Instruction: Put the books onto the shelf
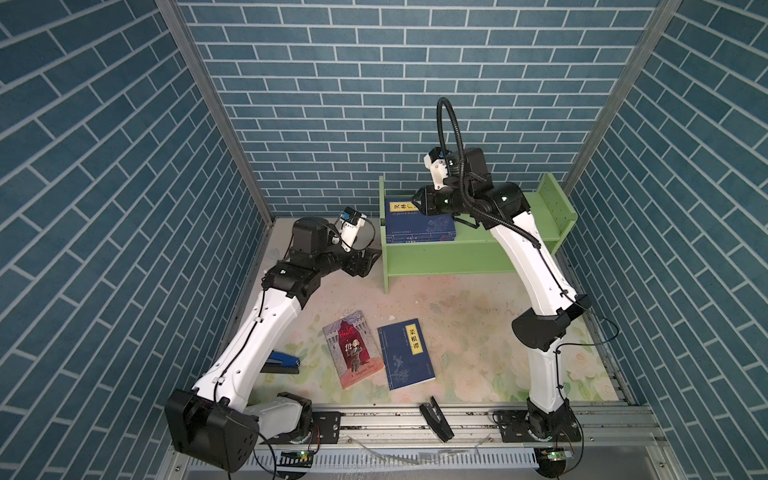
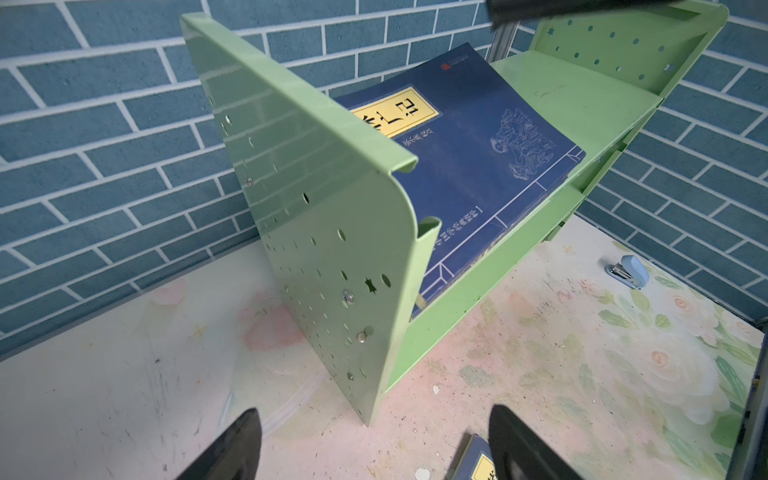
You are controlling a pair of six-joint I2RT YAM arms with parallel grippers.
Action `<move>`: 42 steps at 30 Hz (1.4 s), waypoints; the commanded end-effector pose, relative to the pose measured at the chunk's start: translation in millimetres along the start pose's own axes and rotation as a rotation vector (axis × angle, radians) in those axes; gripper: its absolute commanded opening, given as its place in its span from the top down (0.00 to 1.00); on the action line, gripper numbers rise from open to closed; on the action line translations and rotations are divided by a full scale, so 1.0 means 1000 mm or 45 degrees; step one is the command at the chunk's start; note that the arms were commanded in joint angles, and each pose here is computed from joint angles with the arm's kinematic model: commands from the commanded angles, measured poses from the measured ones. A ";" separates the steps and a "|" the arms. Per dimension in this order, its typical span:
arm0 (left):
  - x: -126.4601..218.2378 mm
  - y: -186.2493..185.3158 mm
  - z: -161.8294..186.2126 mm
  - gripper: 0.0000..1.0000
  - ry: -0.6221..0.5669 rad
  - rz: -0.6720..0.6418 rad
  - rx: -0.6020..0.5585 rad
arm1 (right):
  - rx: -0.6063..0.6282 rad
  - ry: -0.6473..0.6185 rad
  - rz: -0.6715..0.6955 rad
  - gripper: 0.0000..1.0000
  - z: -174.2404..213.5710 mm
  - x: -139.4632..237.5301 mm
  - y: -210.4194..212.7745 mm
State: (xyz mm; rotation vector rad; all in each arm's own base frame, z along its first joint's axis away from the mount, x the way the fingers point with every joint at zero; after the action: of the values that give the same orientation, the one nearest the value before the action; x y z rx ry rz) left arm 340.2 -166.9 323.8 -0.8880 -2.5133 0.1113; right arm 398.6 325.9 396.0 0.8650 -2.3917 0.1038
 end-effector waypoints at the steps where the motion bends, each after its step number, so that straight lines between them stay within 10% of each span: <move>1: -0.012 -0.004 -0.006 0.13 -0.041 0.039 -0.062 | 0.035 -0.069 0.175 0.64 -0.010 0.029 -0.022; 20: -0.040 0.005 -0.013 0.13 -0.114 -0.009 -0.099 | -0.110 -0.285 0.295 0.60 0.027 0.119 -0.038; 42: -0.043 0.010 -0.017 0.13 -0.127 -0.045 -0.052 | -0.125 -0.277 0.293 0.59 0.042 0.132 -0.039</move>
State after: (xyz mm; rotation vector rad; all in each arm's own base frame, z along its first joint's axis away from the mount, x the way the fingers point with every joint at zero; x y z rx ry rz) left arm 384.1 -185.1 316.7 -0.8651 -2.6294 0.0853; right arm 321.9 215.3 422.7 0.5978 -2.6449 0.0244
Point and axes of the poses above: each gripper's point midway between its finger pads, its own x axis back along the fingers, its own y axis along the line the jaws close on, z = x × y, the point moved 2 cm from there along x, back along the fingers, and after that the axes turned 10 degrees about x, right-handed, at the moved point
